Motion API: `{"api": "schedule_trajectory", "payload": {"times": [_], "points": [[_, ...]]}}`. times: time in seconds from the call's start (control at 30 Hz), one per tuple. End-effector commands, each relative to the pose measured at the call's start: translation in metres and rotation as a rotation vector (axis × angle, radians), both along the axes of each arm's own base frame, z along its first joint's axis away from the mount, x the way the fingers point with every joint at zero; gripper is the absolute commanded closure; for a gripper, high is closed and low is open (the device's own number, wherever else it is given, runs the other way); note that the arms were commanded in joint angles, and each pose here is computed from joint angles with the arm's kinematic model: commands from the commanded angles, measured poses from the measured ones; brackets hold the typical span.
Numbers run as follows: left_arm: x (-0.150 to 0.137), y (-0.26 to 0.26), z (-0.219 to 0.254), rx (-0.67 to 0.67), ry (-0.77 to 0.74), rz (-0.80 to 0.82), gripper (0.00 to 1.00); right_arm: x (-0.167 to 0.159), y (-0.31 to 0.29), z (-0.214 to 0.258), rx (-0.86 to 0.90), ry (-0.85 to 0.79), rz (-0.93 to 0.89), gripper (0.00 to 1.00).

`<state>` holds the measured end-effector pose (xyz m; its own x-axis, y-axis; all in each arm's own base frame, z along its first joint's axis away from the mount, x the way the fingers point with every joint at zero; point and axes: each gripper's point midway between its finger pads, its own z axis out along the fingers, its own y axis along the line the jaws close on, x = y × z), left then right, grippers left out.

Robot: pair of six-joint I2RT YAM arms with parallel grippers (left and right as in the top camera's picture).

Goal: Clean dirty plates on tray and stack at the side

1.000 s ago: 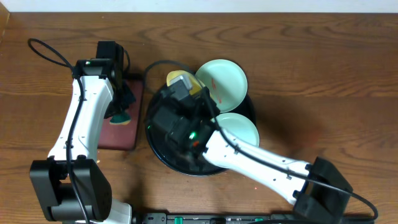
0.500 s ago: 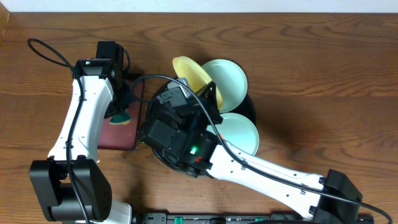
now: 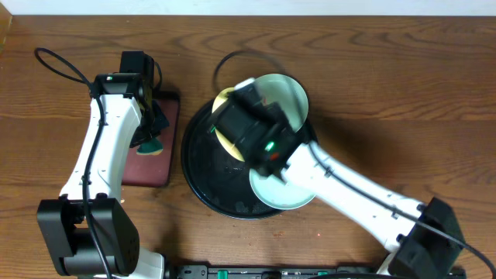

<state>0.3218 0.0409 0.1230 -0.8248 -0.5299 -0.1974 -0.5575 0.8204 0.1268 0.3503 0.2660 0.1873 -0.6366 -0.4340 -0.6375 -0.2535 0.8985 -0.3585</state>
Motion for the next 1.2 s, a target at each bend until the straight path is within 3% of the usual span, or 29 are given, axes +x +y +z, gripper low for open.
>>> {"api": "schedule_trajectory", "payload": {"times": [0.0,0.17,0.33,0.6,0.97,1.17], "points": [[0.004,0.002,0.007,0.006,-0.018,-0.007,0.93,0.01,-0.002,0.016,0.316,0.154,0.038,0.99],[0.004,0.002,0.007,0.006,-0.021,-0.005,0.93,0.039,-0.063,0.045,0.54,0.192,-0.034,0.99],[0.006,0.002,0.007,0.006,-0.03,-0.005,0.93,0.058,-0.168,0.058,0.603,0.152,-0.262,0.99],[0.006,0.002,0.007,0.006,-0.031,-0.005,0.93,0.033,-0.306,0.005,0.576,0.273,-0.662,0.99],[0.012,0.002,0.008,0.007,-0.052,-0.005,0.93,0.0,-0.336,-0.109,0.565,0.414,-0.802,0.99],[0.015,0.002,0.008,0.007,-0.065,-0.005,0.93,-0.009,-0.334,-0.136,0.564,0.416,-0.803,0.97]]}}
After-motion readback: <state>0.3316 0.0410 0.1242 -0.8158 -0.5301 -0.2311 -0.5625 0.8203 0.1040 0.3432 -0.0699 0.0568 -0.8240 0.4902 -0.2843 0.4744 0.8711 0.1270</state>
